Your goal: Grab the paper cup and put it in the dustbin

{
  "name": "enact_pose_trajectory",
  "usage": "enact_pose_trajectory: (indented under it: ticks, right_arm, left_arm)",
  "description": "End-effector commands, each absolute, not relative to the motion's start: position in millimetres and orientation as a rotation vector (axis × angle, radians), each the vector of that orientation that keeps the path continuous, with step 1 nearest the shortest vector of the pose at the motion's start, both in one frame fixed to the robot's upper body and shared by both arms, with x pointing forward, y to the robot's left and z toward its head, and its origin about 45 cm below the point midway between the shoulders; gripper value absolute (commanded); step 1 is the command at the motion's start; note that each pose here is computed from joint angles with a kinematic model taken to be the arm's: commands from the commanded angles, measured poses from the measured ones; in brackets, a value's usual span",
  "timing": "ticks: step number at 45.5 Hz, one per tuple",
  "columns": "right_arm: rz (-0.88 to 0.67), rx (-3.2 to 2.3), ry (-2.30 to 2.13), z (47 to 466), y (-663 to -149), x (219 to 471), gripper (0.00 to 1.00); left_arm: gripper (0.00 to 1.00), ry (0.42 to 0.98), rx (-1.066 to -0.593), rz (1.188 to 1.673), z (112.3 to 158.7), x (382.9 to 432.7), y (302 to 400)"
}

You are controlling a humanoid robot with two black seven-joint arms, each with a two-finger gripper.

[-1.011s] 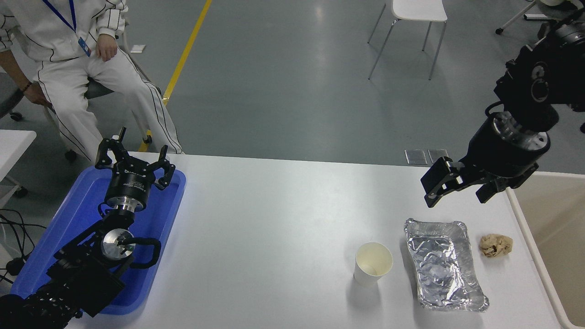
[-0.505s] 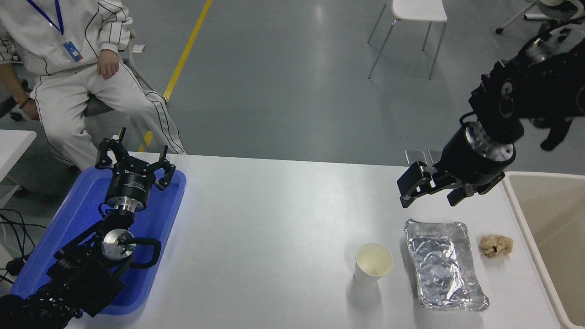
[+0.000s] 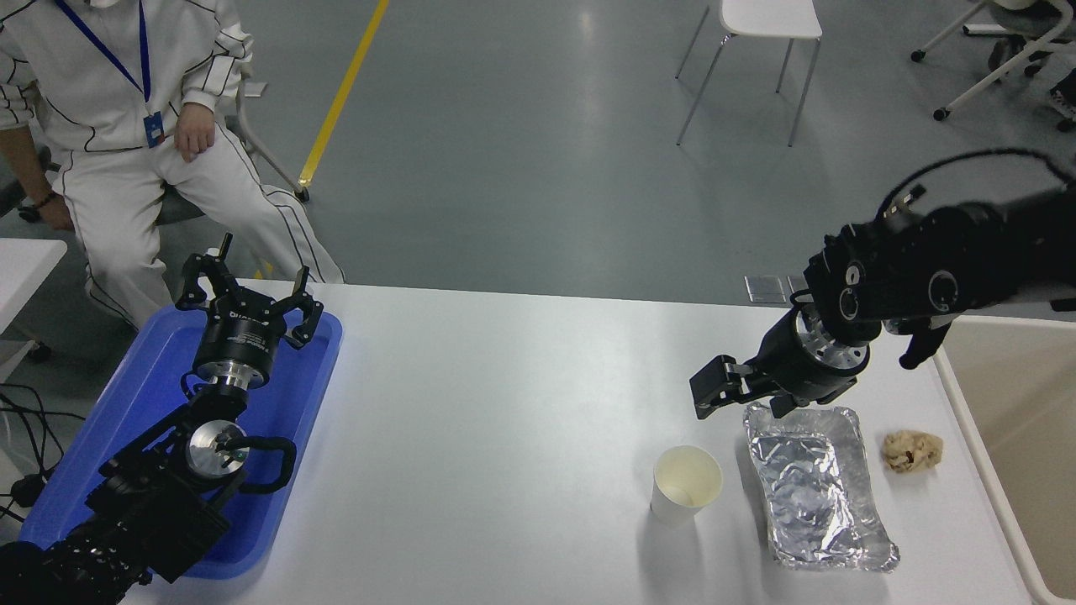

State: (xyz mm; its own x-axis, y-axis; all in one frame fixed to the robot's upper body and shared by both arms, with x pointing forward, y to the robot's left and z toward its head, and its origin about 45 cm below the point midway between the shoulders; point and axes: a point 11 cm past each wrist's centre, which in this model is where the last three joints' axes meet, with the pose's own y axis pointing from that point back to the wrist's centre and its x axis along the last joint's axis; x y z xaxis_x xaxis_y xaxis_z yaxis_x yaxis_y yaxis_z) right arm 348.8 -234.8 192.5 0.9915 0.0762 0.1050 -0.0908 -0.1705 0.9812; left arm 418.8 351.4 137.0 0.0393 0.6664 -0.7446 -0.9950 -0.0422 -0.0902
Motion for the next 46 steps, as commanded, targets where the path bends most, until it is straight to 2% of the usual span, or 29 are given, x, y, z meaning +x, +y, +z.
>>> enact_pose_trajectory:
  ticks: [1, 21, 27, 29, 31, 34, 41, 42, 46]
  right_arm:
    - [0.119, 1.749, 0.001, 153, -234, 342, 0.97]
    - [0.102, 1.733, 0.055, 121, -241, 327, 0.97]
    - [0.115, 1.749, 0.043, 118, -236, 328, 0.94]
    - [0.113, 1.749, 0.044, 118, -236, 327, 0.88]
    - [0.112, 1.748, 0.045, 118, -236, 327, 0.78]
    - [0.103, 1.750, 0.056, 118, -235, 325, 0.53]
    - [0.095, 1.751, 0.076, 118, -234, 321, 0.03]
    - [0.091, 1.751, 0.077, 118, -234, 321, 0.00]
    - [0.068, 1.755, 0.077, 119, -235, 320, 0.00]
  left_arm:
    - [1.00, 0.578, -0.739, 1.468, 137.3, 419.0, 351.0]
    - [1.00, 0.577, -0.738, 1.469, 137.1, 418.9, 351.4]
    - [1.00, 0.577, -0.738, 1.469, 137.1, 418.9, 351.4]
    - [1.00, 0.578, -0.739, 1.468, 137.3, 419.0, 351.0]
    - [1.00, 0.577, -0.738, 1.469, 137.1, 418.9, 351.4]
    - [1.00, 0.577, -0.738, 1.469, 137.1, 418.9, 351.4]
    - [1.00, 0.577, -0.738, 1.469, 137.1, 418.9, 351.4]
    - [1.00, 0.577, -0.738, 1.469, 137.1, 418.9, 351.4]
    - [1.00, 0.577, -0.738, 1.469, 137.1, 418.9, 351.4]
